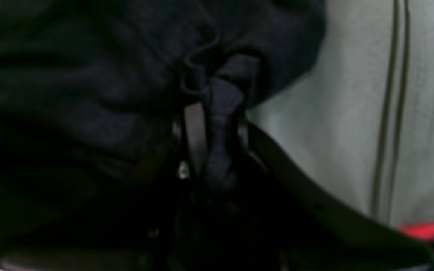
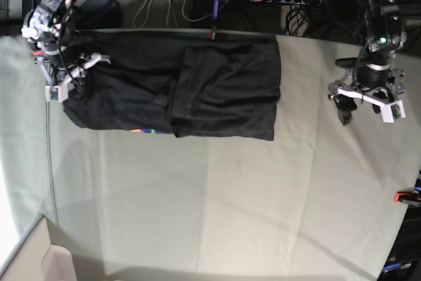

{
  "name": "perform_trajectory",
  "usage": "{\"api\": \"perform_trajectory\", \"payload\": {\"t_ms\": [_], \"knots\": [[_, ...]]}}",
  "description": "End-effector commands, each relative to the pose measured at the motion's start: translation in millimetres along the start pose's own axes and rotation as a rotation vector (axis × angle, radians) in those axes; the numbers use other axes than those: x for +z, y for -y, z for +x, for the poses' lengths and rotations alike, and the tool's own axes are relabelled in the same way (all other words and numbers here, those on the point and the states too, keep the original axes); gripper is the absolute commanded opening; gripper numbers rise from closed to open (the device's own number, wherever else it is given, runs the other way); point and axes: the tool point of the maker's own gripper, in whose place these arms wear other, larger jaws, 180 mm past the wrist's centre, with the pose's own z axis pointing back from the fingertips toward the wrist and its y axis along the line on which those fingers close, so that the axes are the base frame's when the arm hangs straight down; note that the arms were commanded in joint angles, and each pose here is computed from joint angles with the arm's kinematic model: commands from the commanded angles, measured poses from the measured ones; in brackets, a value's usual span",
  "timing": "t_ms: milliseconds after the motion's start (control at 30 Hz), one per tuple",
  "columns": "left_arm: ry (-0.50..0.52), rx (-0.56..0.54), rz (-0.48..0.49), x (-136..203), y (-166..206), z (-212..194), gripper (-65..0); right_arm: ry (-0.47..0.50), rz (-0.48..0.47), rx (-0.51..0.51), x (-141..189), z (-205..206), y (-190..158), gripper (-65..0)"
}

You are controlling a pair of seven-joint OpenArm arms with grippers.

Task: Layout the t-shirt on the table in an organized manner, then fold the t-shirt properly
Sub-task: 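Lift the band end with the right gripper and fold it over the stack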

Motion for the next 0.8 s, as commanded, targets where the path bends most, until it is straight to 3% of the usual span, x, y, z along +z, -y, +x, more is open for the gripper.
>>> {"api": "perform_trajectory", "payload": {"t_ms": [0, 133, 367, 767], "knots": [[0.047, -0.015, -0.001, 1, -1, 15, -14.7, 0.097, 0.003, 0.008, 6, 27, -3, -65.0], [0.041, -0.019, 0.007, 4, -6, 12, -14.7, 0.153, 0.009, 0.072, 20, 49, -15, -65.0], [0.067, -0.004, 0.071, 8, -31, 22, -14.7, 0.202, 0.137, 0.215, 37, 65, -74, -65.0], [0.124, 0.028, 0.206, 23, -84, 42, -14.7, 0.275, 0.506, 0.36, 54, 76, -225, -65.0]]}}
